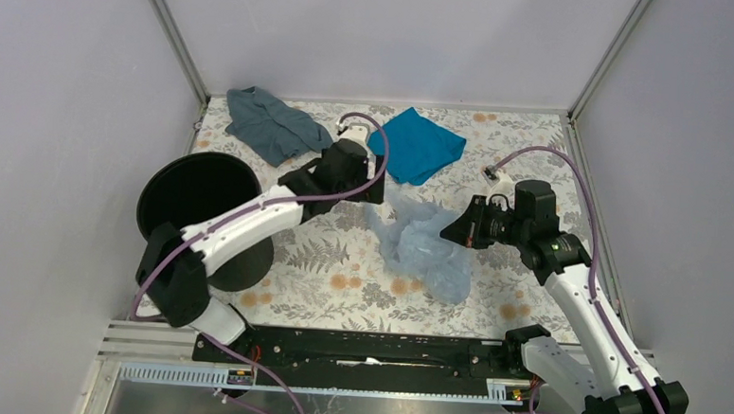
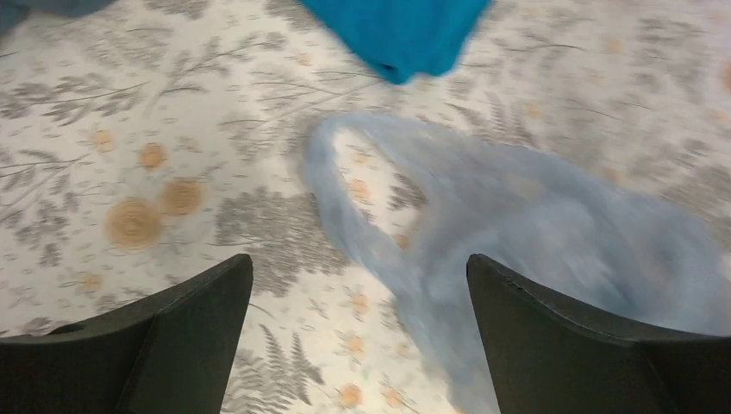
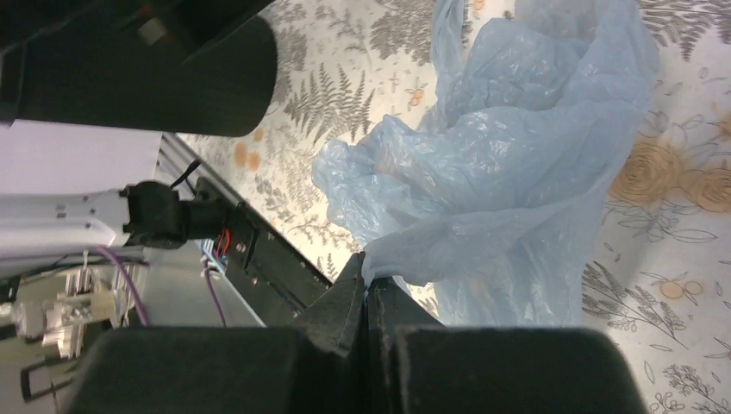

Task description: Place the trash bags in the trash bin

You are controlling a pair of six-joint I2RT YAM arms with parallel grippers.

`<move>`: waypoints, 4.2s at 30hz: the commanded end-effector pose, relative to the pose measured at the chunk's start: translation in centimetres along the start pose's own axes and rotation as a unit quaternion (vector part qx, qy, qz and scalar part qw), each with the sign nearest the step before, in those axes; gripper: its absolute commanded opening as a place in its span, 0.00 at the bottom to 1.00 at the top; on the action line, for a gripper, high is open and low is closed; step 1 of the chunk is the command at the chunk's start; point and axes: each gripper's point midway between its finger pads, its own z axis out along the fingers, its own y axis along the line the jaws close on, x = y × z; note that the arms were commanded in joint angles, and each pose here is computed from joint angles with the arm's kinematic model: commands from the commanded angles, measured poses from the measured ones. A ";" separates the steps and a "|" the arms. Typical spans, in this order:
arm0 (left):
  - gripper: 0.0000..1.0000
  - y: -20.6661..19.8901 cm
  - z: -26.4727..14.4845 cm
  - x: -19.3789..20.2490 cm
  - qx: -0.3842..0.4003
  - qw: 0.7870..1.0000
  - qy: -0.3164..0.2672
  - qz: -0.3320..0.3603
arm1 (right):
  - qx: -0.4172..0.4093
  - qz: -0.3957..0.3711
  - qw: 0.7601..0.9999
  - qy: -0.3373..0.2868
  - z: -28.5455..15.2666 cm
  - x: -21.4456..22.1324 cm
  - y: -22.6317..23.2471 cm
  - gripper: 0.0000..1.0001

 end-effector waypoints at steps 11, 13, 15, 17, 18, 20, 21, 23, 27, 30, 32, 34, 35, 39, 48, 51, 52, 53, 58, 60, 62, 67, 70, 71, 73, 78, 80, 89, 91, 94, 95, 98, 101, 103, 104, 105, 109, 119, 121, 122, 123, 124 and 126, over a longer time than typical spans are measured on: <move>0.97 4.9 8.1 5.1 -0.123 0.987 0.104 0.027 | -0.050 -0.057 0.997 0.003 -1.4 -0.2 2.6 0.00; 0.98 5.4 6.9 6.4 -0.120 0.986 0.110 0.026 | -0.052 -0.057 0.997 0.005 -1.3 -0.1 2.6 0.00; 0.99 6.1 5.2 7.4 -0.123 0.985 0.116 0.025 | -0.052 -0.055 0.997 0.005 -1.4 0.0 2.6 0.00; 0.99 6.8 3.7 8.4 -0.128 0.984 0.123 0.022 | -0.052 -0.054 0.997 0.004 -1.4 0.0 2.6 0.00; 0.99 7.2 3.1 8.7 -0.132 0.983 0.124 0.019 | -0.054 -0.053 0.997 0.004 -1.3 0.0 2.6 0.00; 0.99 8.1 2.4 9.8 -0.144 0.981 0.128 0.016 | -0.056 -0.050 0.997 0.005 -1.3 -0.1 2.7 0.00; 0.99 8.6 2.4 10.6 -0.150 0.979 0.135 0.013 | -0.057 -0.049 0.997 0.007 -1.2 -0.1 2.7 0.00; 0.99 9.2 2.8 11.7 -0.154 0.977 0.148 0.003 | -0.061 -0.046 0.997 0.008 -1.2 0.0 2.9 0.00; 0.93 9.2 4.9 12.0 -0.148 0.978 0.149 -0.010 | -0.065 -0.036 0.997 0.006 -1.3 0.0 3.1 0.00; 0.83 9.3 6.1 13.7 -0.145 0.975 0.168 -0.010 | -0.060 -0.030 0.998 0.012 -1.6 0.4 3.1 0.00; 0.73 9.8 6.6 14.7 -0.150 0.973 0.176 -0.007 | -0.053 -0.029 0.998 0.011 -1.8 0.5 2.9 0.00; 0.57 10.3 6.6 14.9 -0.161 0.971 0.177 0.001 | -0.047 -0.025 0.999 0.010 -1.8 0.7 2.7 0.00; 0.48 10.2 6.7 14.5 -0.161 0.972 0.173 0.006 | -0.043 -0.022 0.999 0.010 -1.8 0.7 2.6 0.00; 0.00 10.7 6.9 11.0 -0.189 0.970 0.154 0.009 | 0.081 0.048 0.995 -0.020 -1.2 -1.1 -1.2 0.00; 0.00 5.5 4.8 -21.0 -0.080 0.992 -0.065 -0.066 | 0.374 0.022 0.904 -0.205 -3.6 -25.3 -5.2 0.00; 0.00 -0.6 -8.0 -30.8 -0.045 0.968 -0.248 -0.006 | 0.288 -0.093 0.911 -0.282 -8.4 -31.4 6.7 0.00; 0.00 -2.5 -14.7 -32.7 -0.034 0.946 -0.321 0.007 | 0.238 -0.145 0.905 -0.320 -10.7 -31.6 11.4 0.00; 0.00 -3.7 -16.8 -32.0 -0.025 0.935 -0.352 0.026 | 0.185 -0.188 0.899 -0.349 -12.0 -31.4 14.7 0.00; 0.00 -0.9 -12.3 -22.8 -0.004 0.937 -0.348 -0.018 | 0.119 -0.227 0.900 -0.353 -6.6 -25.4 10.9 0.00; 0.00 2.8 -4.6 -15.1 -0.047 0.972 -0.228 -0.032 | 0.168 -0.191 0.923 -0.289 -1.1 -20.1 3.6 0.00; 0.00 5.3 1.0 -6.9 -0.067 0.992 -0.101 -0.043 | 0.206 -0.143 0.950 -0.183 4.1 -12.7 -3.3 0.00; 0.00 5.6 2.6 0.6 -0.042 0.996 0.001 -0.083 | 0.220 -0.086 0.969 -0.079 7.0 -6.2 -7.1 0.00; 0.00 2.9 0.3 -7.1 0.004 0.995 -0.073 -0.064 | 0.221 -0.136 0.958 -0.126 5.7 -13.3 -3.3 0.00; 0.00 1.7 -0.8 -10.9 0.016 0.993 -0.105 -0.052 | 0.226 -0.154 0.949 -0.153 4.9 -16.7 -1.6 0.00; 0.00 -0.6 -3.5 -18.0 0.040 0.985 -0.164 -0.028 | 0.234 -0.178 0.937 -0.188 3.1 -23.0 2.2 0.00; 0.00 -7.0 -18.6 -29.6 0.140 0.930 -0.341 0.008 | 0.107 -0.279 0.904 -0.306 -6.7 -29.7 18.5 0.00; 0.00 -8.1 -22.5 -28.9 0.155 0.908 -0.388 0.016 | 0.034 -0.313 0.885 -0.344 -9.2 -28.0 22.0 0.00; 0.00 8.3 -2.7 -6.1 -0.079 0.988 -0.100 -0.090 | 0.185 -0.174 0.959 -0.123 8.0 -10.3 -1.0 0.00; 0.00 7.8 -2.6 -4.8 -0.055 0.991 -0.092 -0.081 | 0.191 -0.150 0.965 -0.103 8.8 -8.1 -2.6 0.00; 0.00 6.1 -5.5 -9.7 -0.021 0.985 -0.156 -0.073 | 0.180 -0.175 0.957 -0.143 7.1 -12.3 0.6 0.00; 0.00 5.2 -6.6 -12.0 -0.006 0.983 -0.175 -0.063 | 0.180 -0.191 0.951 -0.162 6.2 -14.8 2.3 0.00; 0.00 0.6 -13.0 -21.7 0.067 0.963 -0.259 -0.037 | 0.162 -0.239 0.927 -0.240 1.3 -23.4 9.8 0.00; 0.00 -3.5 -21.2 -27.2 0.144 0.929 -0.341 -0.018 | 0.096 -0.280 0.899 -0.322 -7.1 -28.8 19.3 0.00; 0.00 -5.1 -25.6 -28.0 0.177 0.901 -0.395 -0.009 | 0.033 -0.298 0.885 -0.356 -10.4 -28.6 23.3 0.00; 0.00 -5.0 -26.2 -27.5 0.181 0.896 -0.405 -0.019 | -0.002 -0.304 0.881 -0.364 -10.9 -27.8 24.4 0.00; 0.00 -4.4 -25.8 -26.8 0.174 0.896 -0.406 -0.034 | -0.023 -0.310 0.875 -0.372 -11.2 -27.0 24.6 0.00; 0.00 0.9 -14.7 -18.2 0.052 0.954 -0.284 -0.085 | 0.049 -0.277 0.905 -0.320 -3.5 -21.8 15.1 0.00; 0.00 5.2 -7.7 -7.7 -0.010 0.989 -0.134 -0.053 | 0.121 -0.194 0.962 -0.148 5.0 -11.5 4.2 0.00; 0.00 2.3 -11.7 -14.9 0.032 0.979 -0.200 -0.040 | 0.105 -0.228 0.949 -0.189 2.1 -16.9 9.1 0.00; 0.00 0.5 -14.6 -18.8 0.062 0.969 -0.237 -0.036 | 0.085 -0.244 0.941 -0.220 0.1 -20.1 12.5 0.00; 0.00 -1.1 -17.3 -22.0 0.091 0.959 -0.267 -0.032 | 0.071 -0.258 0.933 -0.240 -2.1 -22.3 15.3 0.00; 0.00 -2.8 -20.5 -24.8 0.128 0.945 -0.301 -0.028 | 0.032 -0.273 0.916 -0.293 -6.4 -25.4 20.1 0.00; 0.00 -5.4 -26.6 -28.4 0.189 0.910 -0.368 -0.021 | -0.019 -0.291 0.892 -0.344 -11.5 -27.3 25.0 0.00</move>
